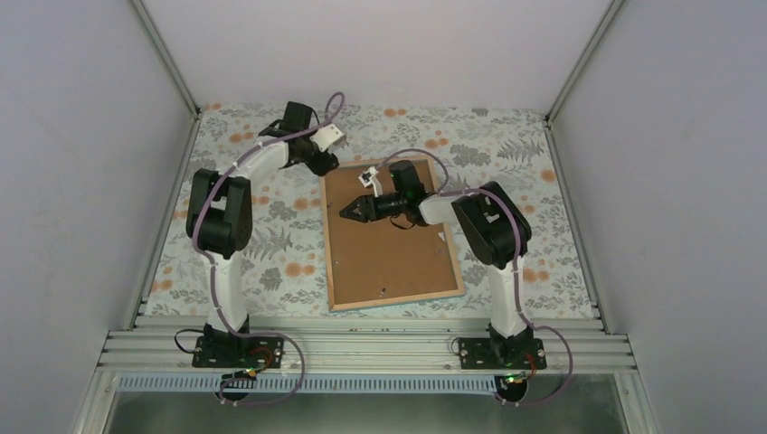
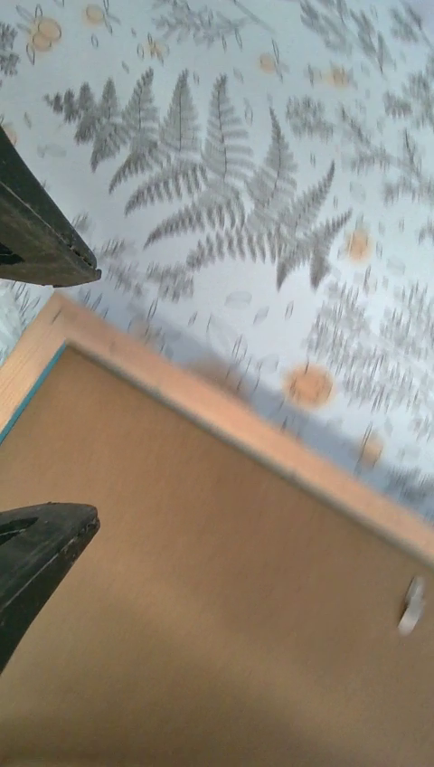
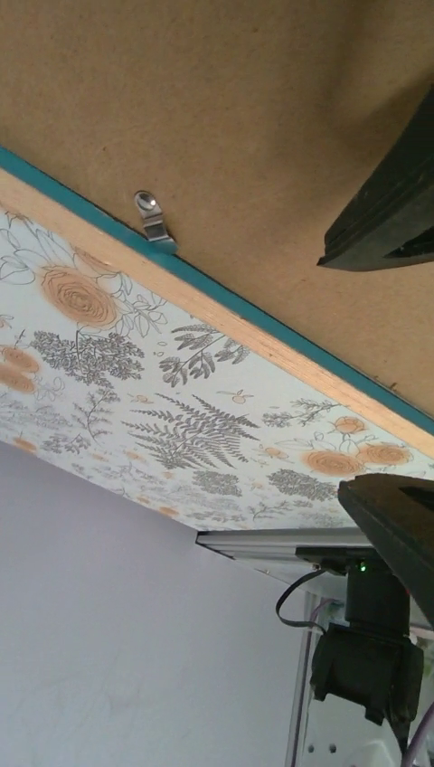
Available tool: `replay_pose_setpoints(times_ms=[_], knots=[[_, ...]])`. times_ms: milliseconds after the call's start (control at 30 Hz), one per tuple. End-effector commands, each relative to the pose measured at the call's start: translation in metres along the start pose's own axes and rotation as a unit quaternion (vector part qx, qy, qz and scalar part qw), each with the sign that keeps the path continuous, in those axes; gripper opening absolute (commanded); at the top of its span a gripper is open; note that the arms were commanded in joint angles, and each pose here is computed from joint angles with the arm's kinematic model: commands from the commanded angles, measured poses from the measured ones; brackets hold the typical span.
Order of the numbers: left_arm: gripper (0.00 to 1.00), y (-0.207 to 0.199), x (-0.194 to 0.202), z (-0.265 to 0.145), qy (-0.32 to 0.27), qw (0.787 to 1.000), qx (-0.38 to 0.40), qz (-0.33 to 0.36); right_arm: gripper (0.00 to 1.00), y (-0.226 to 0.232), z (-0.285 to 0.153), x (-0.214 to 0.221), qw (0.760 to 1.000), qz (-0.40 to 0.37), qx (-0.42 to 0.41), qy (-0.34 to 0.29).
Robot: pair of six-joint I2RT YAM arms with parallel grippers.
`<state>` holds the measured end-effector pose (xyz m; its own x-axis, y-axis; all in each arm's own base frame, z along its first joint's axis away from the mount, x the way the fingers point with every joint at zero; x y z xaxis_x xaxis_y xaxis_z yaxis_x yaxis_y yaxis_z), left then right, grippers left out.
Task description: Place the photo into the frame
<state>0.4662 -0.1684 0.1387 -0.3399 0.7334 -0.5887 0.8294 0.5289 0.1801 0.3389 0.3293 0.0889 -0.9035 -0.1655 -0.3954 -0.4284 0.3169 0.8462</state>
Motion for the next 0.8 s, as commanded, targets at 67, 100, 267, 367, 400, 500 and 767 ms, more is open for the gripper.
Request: replay_pose_setpoints(times_ms=[67, 100, 267, 367, 400, 500, 767], knots=[[0.62, 0.039, -0.001, 0.020, -0.021, 0.995, -0.019, -0.093, 0.72, 0.012, 0.016, -0.001, 0.991, 0.111, -0.076, 0.011], [0.63, 0.043, 0.000, 0.024, -0.021, 0.995, -0.025, -0.099, 0.76, 0.012, 0.018, 0.001, 0.989, 0.126, -0.079, 0.013], [0.63, 0.049, 0.002, 0.044, -0.020, 0.992, -0.028, -0.121, 0.90, 0.007, 0.026, 0.000, 0.977, 0.199, -0.073, 0.009], [0.63, 0.050, 0.009, 0.052, -0.010, 0.991, -0.030, -0.127, 0.95, -0.002, 0.030, 0.000, 0.968, 0.242, -0.062, 0.003], [0.63, 0.048, 0.011, 0.055, -0.008, 0.992, -0.026, -0.127, 0.97, -0.005, 0.030, 0.001, 0.964, 0.258, -0.060, 0.000], [0.62, 0.042, 0.018, 0.061, 0.002, 0.991, -0.011, -0.131, 0.98, -0.008, 0.031, 0.004, 0.953, 0.294, -0.072, -0.014], [0.56, 0.024, 0.040, 0.067, 0.023, 0.989, 0.012, -0.149, 0.98, -0.020, 0.051, 0.012, 0.931, 0.358, -0.069, -0.016]])
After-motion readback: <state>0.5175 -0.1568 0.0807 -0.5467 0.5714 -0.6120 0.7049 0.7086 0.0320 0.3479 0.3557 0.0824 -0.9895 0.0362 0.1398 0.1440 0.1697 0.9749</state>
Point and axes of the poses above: each gripper's point midway between its finger pads, its own z axis out along the fingers, its own y axis along the line the jaws close on, x = y × z, the point moved 5 cm from there along -z, back along the fingers, and after that the axes turned 9 degrees about z, right-handed, at the moved point
